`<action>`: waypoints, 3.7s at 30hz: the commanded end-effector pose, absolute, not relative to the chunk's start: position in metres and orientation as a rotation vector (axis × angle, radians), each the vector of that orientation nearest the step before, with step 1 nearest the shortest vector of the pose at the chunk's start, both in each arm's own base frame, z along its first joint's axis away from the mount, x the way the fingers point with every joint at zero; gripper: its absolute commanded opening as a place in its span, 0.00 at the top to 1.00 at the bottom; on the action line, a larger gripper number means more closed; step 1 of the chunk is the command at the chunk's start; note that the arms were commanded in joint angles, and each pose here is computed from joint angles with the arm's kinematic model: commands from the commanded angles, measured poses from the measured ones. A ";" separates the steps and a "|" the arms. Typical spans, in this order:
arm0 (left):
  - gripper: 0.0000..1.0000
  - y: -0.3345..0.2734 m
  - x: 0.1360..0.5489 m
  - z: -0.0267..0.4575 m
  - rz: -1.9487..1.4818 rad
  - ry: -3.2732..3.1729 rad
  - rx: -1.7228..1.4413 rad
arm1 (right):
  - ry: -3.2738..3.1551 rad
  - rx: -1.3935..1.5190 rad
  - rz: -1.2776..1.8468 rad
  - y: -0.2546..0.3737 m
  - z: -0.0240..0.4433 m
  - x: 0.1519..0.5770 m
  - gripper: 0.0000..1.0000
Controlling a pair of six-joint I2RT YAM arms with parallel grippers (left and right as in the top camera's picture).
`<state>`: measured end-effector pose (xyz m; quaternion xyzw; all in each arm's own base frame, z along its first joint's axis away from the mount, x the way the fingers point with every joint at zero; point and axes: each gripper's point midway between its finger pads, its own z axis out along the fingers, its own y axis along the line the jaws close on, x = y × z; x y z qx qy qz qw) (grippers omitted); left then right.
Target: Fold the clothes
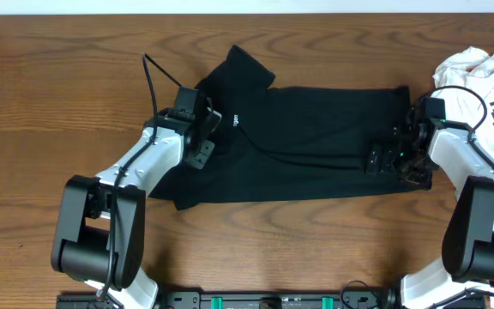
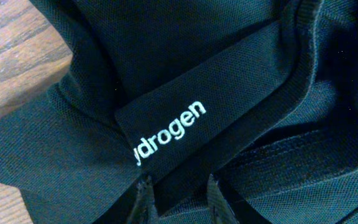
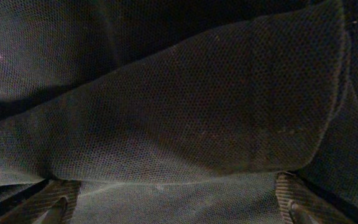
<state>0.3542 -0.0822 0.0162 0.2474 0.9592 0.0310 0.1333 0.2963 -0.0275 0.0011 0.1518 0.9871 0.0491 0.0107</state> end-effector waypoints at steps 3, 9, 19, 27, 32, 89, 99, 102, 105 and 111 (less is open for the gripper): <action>0.69 -0.077 0.371 0.038 0.147 2.716 0.698 | 3.096 0.498 0.135 -0.031 -0.004 0.292 0.01; 0.69 -0.079 0.382 0.047 0.153 2.661 0.676 | 3.096 0.498 0.135 -0.031 -0.004 0.292 0.01; 0.69 -0.083 0.397 0.053 0.148 2.601 0.646 | 3.096 0.498 0.135 -0.031 -0.004 0.292 0.01; 0.69 -0.085 0.404 0.056 0.147 2.568 0.635 | 3.096 0.500 0.135 -0.031 -0.004 0.291 0.01; 0.69 -0.086 0.408 0.052 0.146 2.561 0.633 | 3.096 0.498 0.135 -0.031 -0.004 0.291 0.01; 0.67 -0.070 0.366 0.032 0.206 2.830 0.499 | 3.096 0.498 0.135 -0.031 -0.004 0.291 0.01; 0.67 -0.071 0.354 0.022 0.181 2.865 0.512 | 3.096 0.498 0.135 -0.031 -0.004 0.291 0.01; 0.75 -0.071 0.354 0.021 0.182 2.865 0.512 | 3.096 0.499 0.135 -0.031 -0.004 0.292 0.01; 0.80 -0.071 0.355 0.021 0.181 2.862 0.511 | 3.096 0.499 0.135 -0.031 -0.004 0.292 0.01; 0.87 -0.071 0.357 0.022 0.179 2.852 0.509 | 3.096 0.498 0.135 -0.031 -0.004 0.292 0.01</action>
